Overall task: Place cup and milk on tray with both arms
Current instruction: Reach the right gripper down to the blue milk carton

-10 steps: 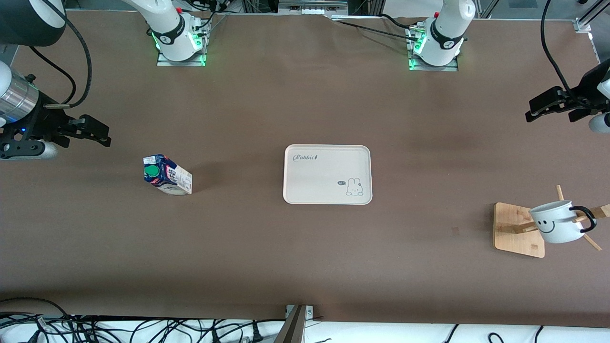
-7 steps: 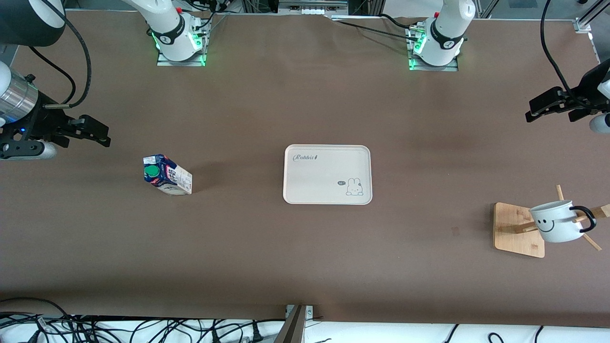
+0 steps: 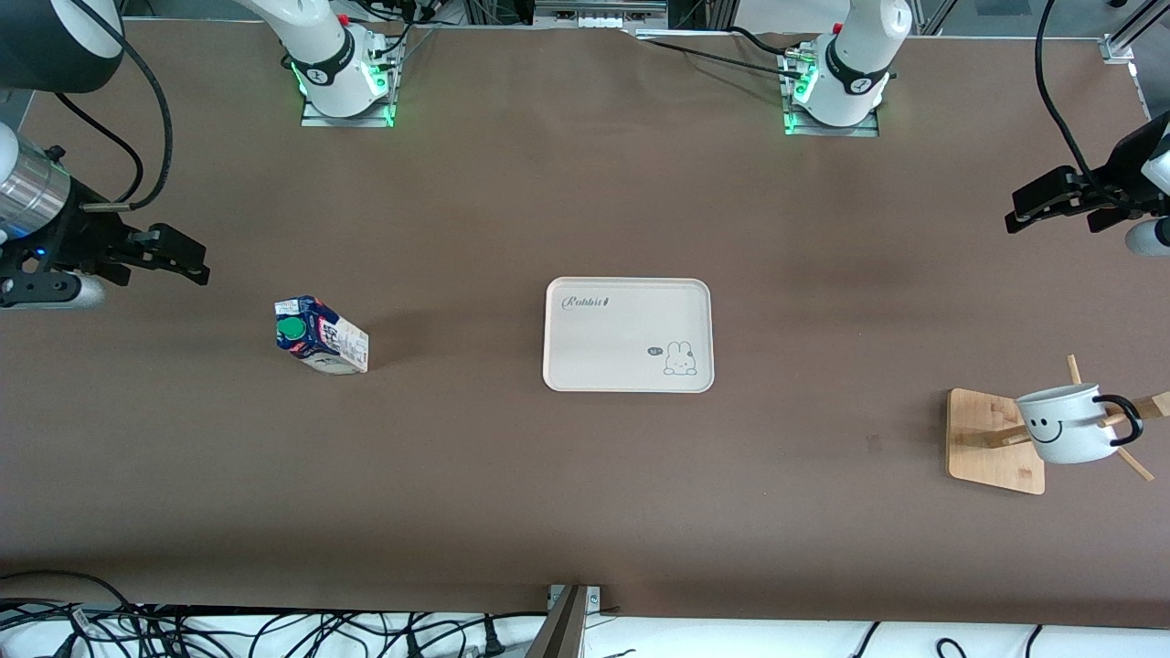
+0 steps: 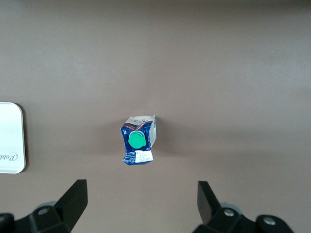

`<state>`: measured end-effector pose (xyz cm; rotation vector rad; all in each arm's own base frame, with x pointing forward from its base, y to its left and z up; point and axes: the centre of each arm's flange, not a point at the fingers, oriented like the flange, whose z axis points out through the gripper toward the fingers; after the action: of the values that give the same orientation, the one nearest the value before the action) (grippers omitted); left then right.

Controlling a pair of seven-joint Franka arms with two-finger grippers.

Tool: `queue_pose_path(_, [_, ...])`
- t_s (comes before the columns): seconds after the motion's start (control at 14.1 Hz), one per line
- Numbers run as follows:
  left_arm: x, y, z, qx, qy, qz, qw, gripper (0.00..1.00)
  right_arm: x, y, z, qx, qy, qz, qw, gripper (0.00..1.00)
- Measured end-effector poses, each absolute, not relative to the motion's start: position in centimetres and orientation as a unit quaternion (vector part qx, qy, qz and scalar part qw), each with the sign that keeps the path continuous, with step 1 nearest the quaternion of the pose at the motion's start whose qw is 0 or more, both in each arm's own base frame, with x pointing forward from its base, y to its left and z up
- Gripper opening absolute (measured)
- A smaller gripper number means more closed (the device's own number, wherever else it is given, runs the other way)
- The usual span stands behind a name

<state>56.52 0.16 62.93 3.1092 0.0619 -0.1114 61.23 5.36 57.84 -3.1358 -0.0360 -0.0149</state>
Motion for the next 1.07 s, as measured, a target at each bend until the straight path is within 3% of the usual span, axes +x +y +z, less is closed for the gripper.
queue_pose_path(0.5, [56.9,0.2,62.2,0.999,0.020,-0.043,0.015,1.00,65.0,11.3,43.8,-0.996,-0.048,0.064,-0.033,1.00])
queue_pose_path(1.07, [57.5,0.3,60.9,0.998,0.022,-0.054,0.015,1.00,62.8,9.6,33.6,-0.994,-0.033,0.097,-0.031,1.00])
